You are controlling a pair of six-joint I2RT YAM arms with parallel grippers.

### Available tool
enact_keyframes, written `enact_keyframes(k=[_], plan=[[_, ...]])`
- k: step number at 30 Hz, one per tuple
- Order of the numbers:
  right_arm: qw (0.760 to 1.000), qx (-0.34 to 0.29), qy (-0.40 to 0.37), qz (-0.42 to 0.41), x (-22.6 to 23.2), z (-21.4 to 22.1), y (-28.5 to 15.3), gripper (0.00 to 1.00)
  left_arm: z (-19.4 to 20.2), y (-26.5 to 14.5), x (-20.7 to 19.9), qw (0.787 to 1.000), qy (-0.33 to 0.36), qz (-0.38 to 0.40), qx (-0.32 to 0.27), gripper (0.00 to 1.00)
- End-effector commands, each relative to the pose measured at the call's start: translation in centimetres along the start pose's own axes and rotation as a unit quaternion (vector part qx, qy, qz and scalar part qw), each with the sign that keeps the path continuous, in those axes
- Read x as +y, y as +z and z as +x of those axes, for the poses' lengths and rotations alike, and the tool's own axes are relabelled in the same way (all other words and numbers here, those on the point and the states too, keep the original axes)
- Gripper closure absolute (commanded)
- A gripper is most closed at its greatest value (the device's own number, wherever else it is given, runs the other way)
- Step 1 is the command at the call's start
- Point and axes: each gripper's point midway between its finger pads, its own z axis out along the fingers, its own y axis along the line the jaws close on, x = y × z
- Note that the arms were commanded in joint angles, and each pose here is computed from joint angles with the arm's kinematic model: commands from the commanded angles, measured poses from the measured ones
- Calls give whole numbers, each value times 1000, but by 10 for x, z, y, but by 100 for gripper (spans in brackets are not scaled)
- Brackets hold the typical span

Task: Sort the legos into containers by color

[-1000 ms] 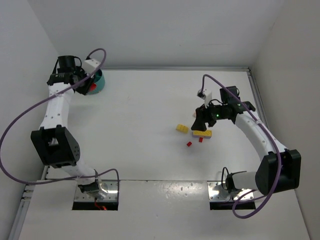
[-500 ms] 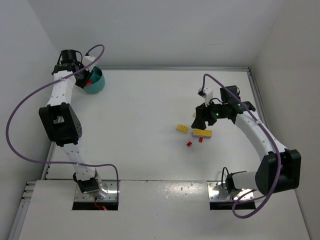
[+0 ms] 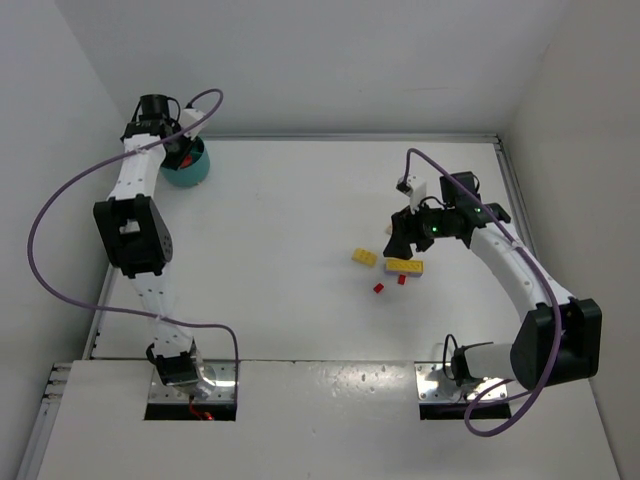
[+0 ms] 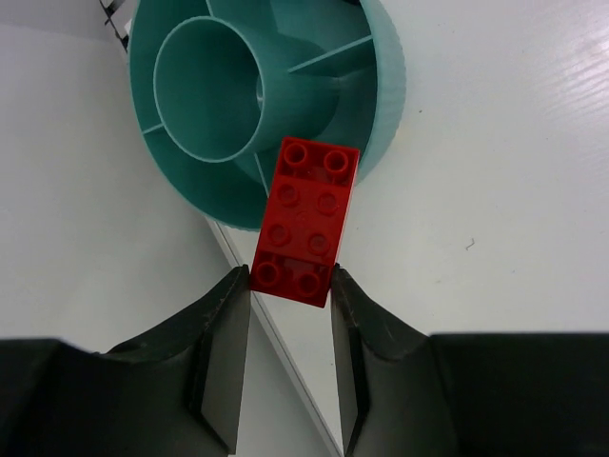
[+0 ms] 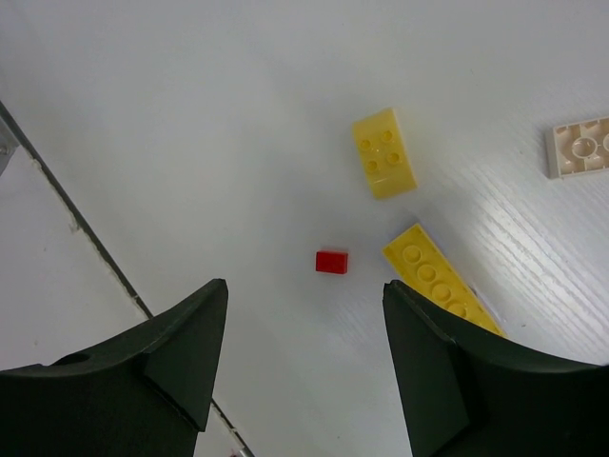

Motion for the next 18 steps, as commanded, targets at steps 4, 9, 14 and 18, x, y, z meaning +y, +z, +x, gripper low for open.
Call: enact_keyframes(k=[4, 9, 14, 18], plan=[[1000, -17, -11, 4, 0, -8, 0, 33, -19, 2, 17, 999, 8, -30, -16, 95], [1000, -13, -8, 3, -1, -6, 2, 33, -27, 5, 19, 999, 6, -36, -21, 92], [1000, -13, -8, 3, -1, -6, 2, 33, -27, 11, 20, 999, 1, -38, -17, 81], [1000, -12, -8, 8, -2, -6, 2, 33, -24, 18, 17, 999, -4, -35, -13, 59]])
